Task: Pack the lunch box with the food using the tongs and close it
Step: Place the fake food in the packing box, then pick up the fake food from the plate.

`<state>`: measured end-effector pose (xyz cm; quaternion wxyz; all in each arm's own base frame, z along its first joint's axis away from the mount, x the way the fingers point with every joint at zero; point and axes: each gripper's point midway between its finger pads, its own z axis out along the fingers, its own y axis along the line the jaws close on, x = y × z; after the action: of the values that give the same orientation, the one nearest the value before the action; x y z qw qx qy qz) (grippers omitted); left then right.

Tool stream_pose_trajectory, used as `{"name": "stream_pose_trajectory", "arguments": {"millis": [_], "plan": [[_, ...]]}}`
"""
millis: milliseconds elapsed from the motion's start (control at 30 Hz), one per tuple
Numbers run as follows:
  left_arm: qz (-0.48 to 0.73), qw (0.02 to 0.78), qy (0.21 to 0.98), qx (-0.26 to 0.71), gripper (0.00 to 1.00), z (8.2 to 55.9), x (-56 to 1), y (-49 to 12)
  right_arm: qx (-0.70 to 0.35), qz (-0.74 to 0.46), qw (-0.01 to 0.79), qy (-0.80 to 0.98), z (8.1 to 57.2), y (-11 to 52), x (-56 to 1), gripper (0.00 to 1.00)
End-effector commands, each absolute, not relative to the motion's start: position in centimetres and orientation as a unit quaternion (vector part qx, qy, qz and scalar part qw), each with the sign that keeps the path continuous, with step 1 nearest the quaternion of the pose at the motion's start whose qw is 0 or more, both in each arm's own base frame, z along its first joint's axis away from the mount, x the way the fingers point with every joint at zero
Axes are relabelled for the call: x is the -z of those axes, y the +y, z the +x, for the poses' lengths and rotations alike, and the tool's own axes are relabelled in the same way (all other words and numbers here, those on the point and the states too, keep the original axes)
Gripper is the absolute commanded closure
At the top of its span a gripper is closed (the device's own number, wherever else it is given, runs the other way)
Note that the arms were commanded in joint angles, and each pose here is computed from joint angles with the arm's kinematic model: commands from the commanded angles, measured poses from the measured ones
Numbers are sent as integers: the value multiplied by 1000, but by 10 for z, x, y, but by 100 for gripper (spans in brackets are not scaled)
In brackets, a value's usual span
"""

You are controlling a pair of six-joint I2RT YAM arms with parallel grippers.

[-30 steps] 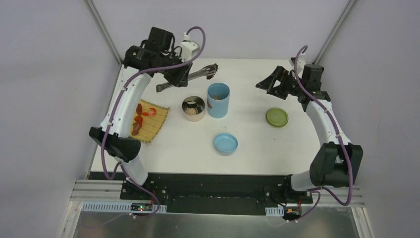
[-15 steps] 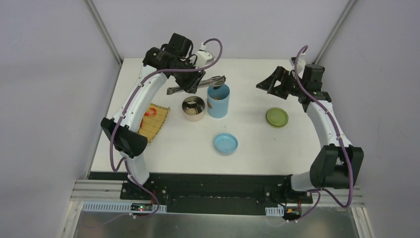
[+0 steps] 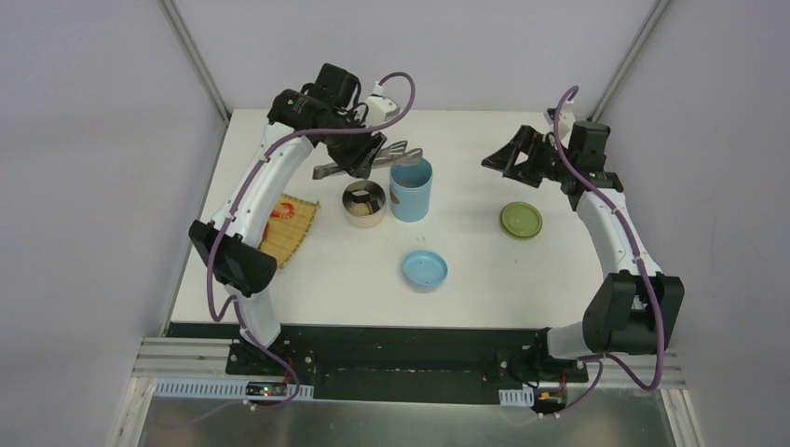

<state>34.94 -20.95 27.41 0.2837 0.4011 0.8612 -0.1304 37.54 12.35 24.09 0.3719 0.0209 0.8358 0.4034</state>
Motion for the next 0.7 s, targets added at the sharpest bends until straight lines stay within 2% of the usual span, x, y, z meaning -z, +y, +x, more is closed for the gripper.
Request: {"name": "stream_pose_trajectory", "arguments": {"millis": [0,367,667], "plan": [[354,316,869,137,57,344,-300,-183,-397,2,394,829,372,123,-252,2],[180,329,922,96,56,321,-301,-58,-399,3,392,829,372,123,-251,2],[22,279,960,23,56,273,-265,40,-403,2,387,829,375,125,-251,2]]}}
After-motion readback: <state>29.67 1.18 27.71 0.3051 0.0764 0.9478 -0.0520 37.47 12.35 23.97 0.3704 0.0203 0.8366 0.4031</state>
